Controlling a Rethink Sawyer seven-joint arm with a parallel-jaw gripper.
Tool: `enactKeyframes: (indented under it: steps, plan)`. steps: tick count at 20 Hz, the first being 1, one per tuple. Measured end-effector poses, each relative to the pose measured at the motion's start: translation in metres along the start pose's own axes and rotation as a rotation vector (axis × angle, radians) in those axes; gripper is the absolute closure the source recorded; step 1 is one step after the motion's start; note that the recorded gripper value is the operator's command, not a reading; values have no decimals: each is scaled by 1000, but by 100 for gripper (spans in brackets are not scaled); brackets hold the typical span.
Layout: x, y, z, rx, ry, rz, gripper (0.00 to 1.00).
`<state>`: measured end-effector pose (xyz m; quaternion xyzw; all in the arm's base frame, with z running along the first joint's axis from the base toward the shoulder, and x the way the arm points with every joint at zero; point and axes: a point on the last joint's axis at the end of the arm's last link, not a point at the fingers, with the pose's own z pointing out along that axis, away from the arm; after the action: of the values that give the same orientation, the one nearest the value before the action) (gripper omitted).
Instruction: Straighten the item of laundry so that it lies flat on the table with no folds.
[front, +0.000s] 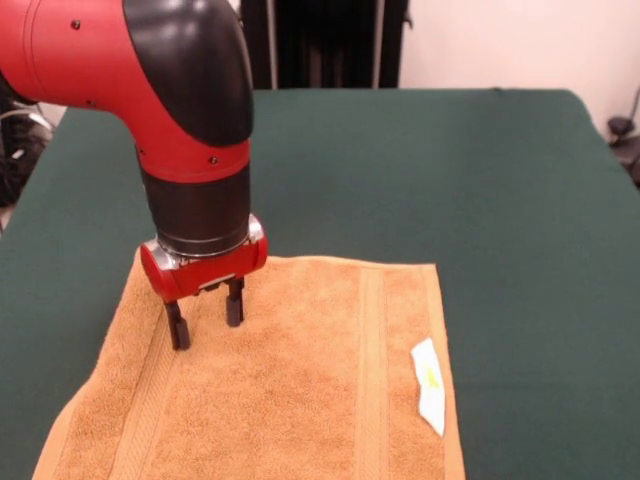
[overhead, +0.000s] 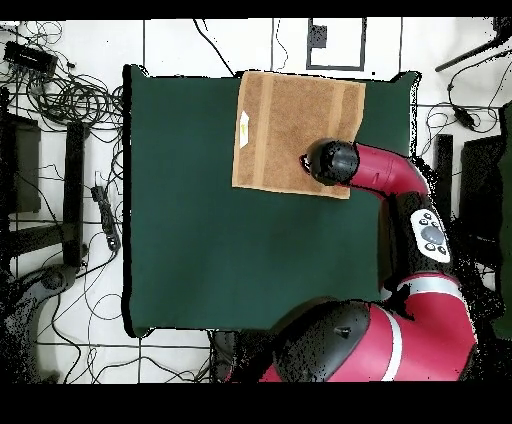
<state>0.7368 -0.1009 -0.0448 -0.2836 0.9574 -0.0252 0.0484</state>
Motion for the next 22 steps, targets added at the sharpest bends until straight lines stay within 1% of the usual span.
enactKeyframes:
  steps: [7, 15, 22]
  plan:
    - [-3, -2, 0, -10, 17, -1, 0]
    - [-6, 0, 0, 1, 30, -10, 0]
    - [-6, -1, 0, 2, 33, -3, 0]
